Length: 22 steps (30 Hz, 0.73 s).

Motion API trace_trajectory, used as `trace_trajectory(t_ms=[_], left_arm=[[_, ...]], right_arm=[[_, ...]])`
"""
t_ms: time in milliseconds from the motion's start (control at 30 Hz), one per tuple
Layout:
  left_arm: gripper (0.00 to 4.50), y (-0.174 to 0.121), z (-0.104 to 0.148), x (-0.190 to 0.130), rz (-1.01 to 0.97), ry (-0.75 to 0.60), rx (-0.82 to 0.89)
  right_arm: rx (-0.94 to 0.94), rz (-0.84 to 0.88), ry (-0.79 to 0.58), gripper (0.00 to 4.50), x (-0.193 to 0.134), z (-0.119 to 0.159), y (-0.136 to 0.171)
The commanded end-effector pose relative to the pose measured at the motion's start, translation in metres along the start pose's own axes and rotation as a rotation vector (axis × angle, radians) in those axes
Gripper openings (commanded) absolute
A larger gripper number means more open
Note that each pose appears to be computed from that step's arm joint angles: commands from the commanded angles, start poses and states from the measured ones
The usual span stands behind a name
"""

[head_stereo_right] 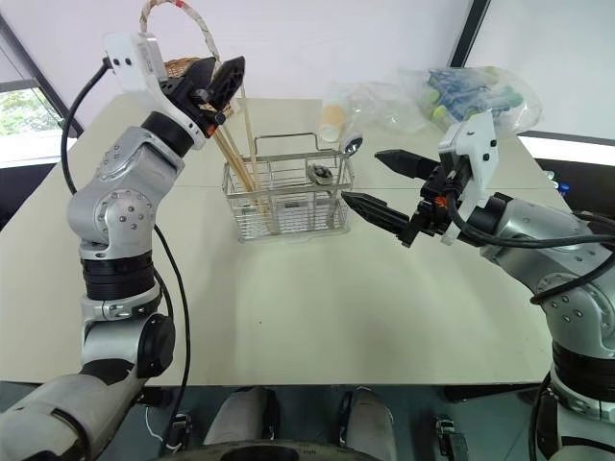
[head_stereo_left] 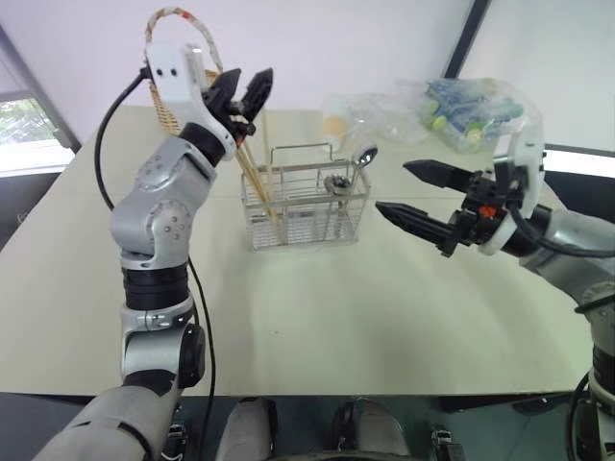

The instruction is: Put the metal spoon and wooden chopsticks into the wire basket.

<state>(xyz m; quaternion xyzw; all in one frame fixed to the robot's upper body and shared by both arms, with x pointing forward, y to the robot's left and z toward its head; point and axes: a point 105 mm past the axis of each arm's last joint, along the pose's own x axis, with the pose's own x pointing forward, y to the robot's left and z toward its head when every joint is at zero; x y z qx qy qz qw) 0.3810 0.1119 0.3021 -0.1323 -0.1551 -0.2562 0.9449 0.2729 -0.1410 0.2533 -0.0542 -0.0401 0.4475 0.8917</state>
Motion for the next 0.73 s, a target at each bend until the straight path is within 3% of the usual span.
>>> trace_trajectory(t_ms=[33, 167, 333, 467, 633, 733], left_arm=[[4.42, -0.006, 0.016, -0.001, -0.064, -0.022, -0.026], [4.42, 0.003, 0.029, -0.016, -0.177, 0.076, 0.118], [4.42, 0.024, 0.031, -0.075, -0.432, 0.391, 0.447], [4.42, 0.045, 0.029, -0.117, -0.519, 0.606, 0.55], [4.42, 0.058, 0.038, -0.123, -0.465, 0.585, 0.611], [4.42, 0.059, 0.035, -0.128, -0.44, 0.592, 0.611]], right_arm=[[-0.041, -0.016, -0.038, 4.5, -0.004, 0.011, -0.002], [-0.056, -0.028, -0.016, 4.5, -0.007, 0.007, -0.009], [-0.104, -0.043, 0.071, 4.5, -0.019, -0.007, -0.026], [-0.14, -0.03, 0.13, 4.5, -0.026, -0.016, -0.036], [-0.202, -0.034, 0.18, 4.5, -0.019, -0.027, -0.046], [-0.183, 0.018, 0.133, 4.5, -0.01, -0.022, -0.037]])
